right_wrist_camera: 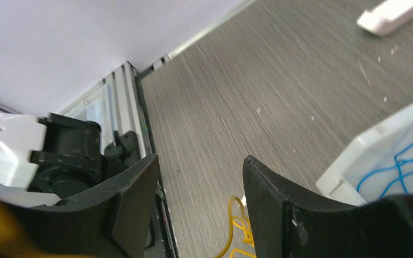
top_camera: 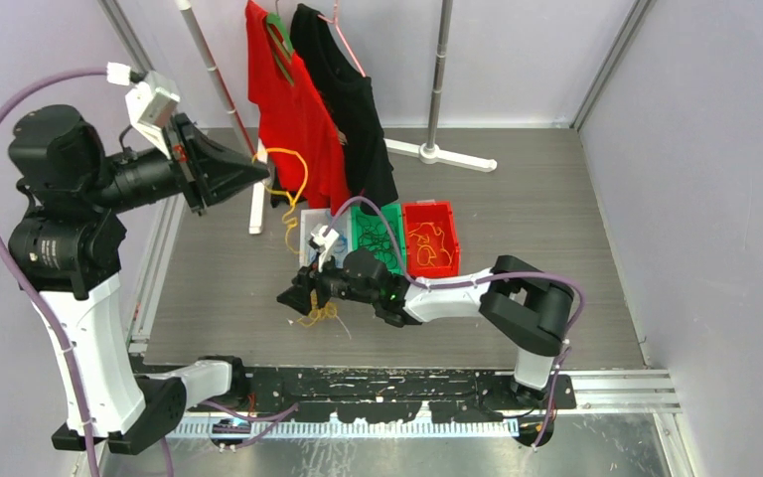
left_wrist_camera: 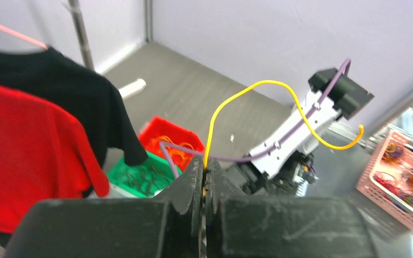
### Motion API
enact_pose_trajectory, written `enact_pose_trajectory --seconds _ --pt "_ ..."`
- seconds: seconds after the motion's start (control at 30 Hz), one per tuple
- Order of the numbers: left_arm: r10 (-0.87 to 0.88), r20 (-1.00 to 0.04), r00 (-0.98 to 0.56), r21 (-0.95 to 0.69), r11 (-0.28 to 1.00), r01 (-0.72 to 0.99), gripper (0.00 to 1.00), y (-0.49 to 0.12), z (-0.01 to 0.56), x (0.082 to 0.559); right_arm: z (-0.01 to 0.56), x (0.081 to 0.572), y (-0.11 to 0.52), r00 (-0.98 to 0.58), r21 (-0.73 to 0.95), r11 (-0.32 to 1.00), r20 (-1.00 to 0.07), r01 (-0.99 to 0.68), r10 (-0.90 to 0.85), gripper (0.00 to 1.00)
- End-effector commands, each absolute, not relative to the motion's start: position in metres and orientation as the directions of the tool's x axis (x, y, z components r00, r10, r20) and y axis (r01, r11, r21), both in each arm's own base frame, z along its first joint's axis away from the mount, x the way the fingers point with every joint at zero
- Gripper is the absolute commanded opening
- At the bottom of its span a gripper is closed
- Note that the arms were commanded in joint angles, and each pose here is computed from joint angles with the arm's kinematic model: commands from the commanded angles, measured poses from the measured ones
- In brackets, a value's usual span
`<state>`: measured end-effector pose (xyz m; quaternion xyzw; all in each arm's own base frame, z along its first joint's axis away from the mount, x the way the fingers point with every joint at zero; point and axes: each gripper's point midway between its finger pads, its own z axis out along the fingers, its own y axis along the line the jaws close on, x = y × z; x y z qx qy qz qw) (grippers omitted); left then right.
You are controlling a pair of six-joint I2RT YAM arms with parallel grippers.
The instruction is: Untangle the cables
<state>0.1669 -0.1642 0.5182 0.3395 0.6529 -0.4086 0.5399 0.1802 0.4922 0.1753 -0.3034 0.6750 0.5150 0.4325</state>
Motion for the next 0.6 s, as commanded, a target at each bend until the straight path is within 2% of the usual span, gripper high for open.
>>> enact_pose_trajectory --seconds 0.0,0.2,0.33,0.47,0.57 --pt "-0.137 -0.987 0.080 0.008 0.462 0.887 0.00 -0.164 0.601 0.158 0.161 0.183 0.493 -0.459 0.460 0.304 -0.885 -0.834 0.080 0.63" --pt "-0.245 -0.936 0.254 0.100 0.508 0.856 0.00 -0.159 0.665 0.148 0.138 0.181 0.496 -0.503 0.500 0.307 -0.861 -0.810 0.078 0.62" --pt "-0.269 -0.866 0.421 0.197 0.591 0.782 0.00 -0.147 0.703 0.139 0.125 0.179 0.494 -0.522 0.512 0.316 -0.851 -0.798 0.060 0.61" --pt "-0.237 -0.723 0.649 0.324 0.713 0.621 0.00 -0.127 0.748 0.125 0.113 0.175 0.490 -0.541 0.525 0.327 -0.840 -0.786 0.049 0.61" --pt "-0.159 -0.581 0.798 0.381 0.814 0.439 0.00 -0.106 0.775 0.121 0.106 0.172 0.486 -0.548 0.527 0.341 -0.836 -0.778 0.040 0.60"
